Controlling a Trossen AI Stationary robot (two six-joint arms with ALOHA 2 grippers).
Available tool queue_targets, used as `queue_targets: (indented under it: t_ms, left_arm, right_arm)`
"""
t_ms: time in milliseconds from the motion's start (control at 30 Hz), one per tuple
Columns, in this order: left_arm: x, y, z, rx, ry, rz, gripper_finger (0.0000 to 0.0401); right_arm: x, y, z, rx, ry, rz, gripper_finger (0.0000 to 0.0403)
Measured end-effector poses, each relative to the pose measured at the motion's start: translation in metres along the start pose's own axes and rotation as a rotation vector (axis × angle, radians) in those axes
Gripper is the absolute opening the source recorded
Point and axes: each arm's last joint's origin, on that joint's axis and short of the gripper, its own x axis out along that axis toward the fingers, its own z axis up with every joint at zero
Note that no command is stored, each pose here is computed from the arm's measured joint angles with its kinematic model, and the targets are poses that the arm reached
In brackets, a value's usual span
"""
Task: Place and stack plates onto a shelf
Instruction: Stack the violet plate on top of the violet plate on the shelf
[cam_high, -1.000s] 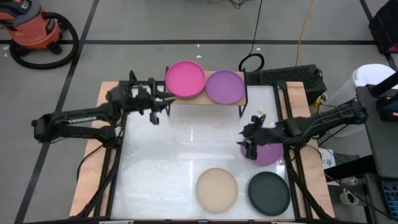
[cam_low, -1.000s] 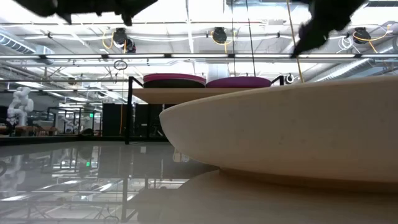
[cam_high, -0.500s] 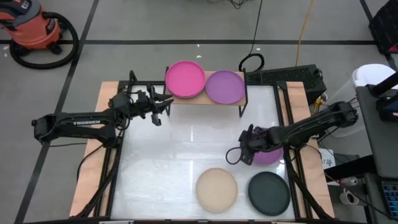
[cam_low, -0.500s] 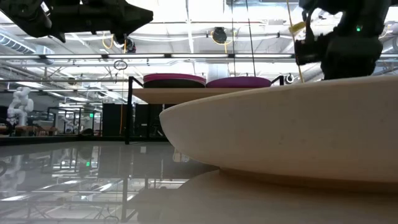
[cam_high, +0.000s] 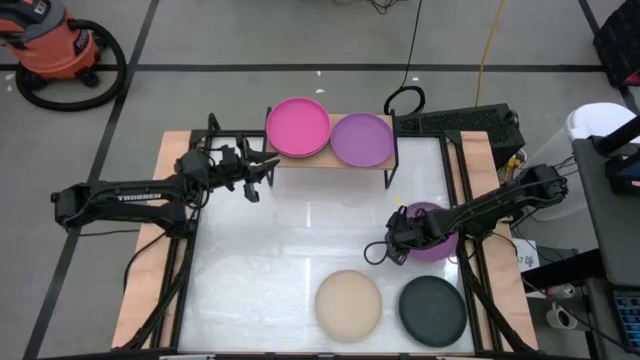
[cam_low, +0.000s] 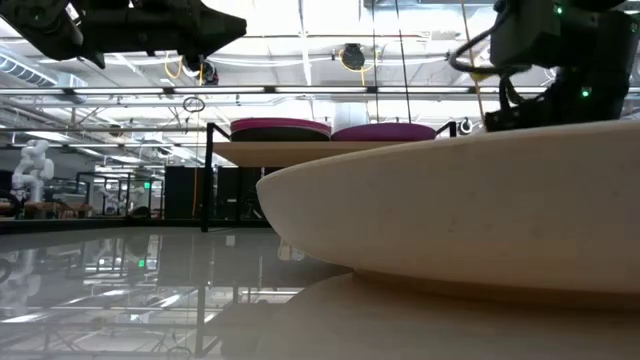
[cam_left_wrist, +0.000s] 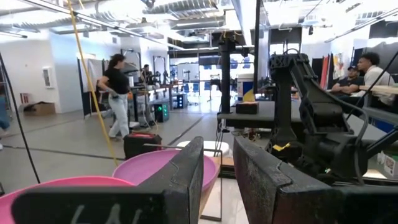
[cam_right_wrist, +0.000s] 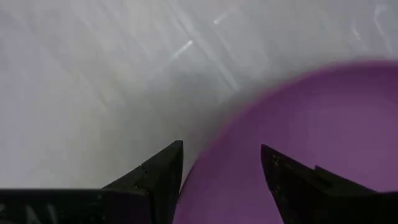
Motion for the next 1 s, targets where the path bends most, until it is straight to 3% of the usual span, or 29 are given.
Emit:
queue_targets:
  t_ms: [200, 467, 600, 800, 1000]
  left_arm:
    - [0.0, 0.0, 0.0, -0.001, 0.0, 0.0, 0.0094]
    - [0.0, 0.0, 0.0, -0.005, 0.0, -0.001, 0.0094]
    - [0.0, 0.0, -0.001, -0.009, 0.009, -0.001, 0.0094]
    - [0.0, -0.001, -0.002, -0.01, 0.019, -0.004, 0.0094]
    - [0.0, -0.003, -0.002, -0.001, 0.022, -0.015, 0.0094]
  right_arm:
    - [0.002, -0.001, -0.001, 0.018, 0.008, 0.004, 0.0174]
    - [0.001, 0.001, -0.002, 0.01, 0.035, 0.045, 0.0024]
    - [-0.004, 0.001, -0.001, -0.001, 0.02, 0.079, 0.0013]
    - [-0.041, 0.005, 0.008, -0.039, -0.107, 0.26, 0.0003]
    - [-0.099, 0.01, 0.02, -0.113, -0.4, 0.528, 0.0001]
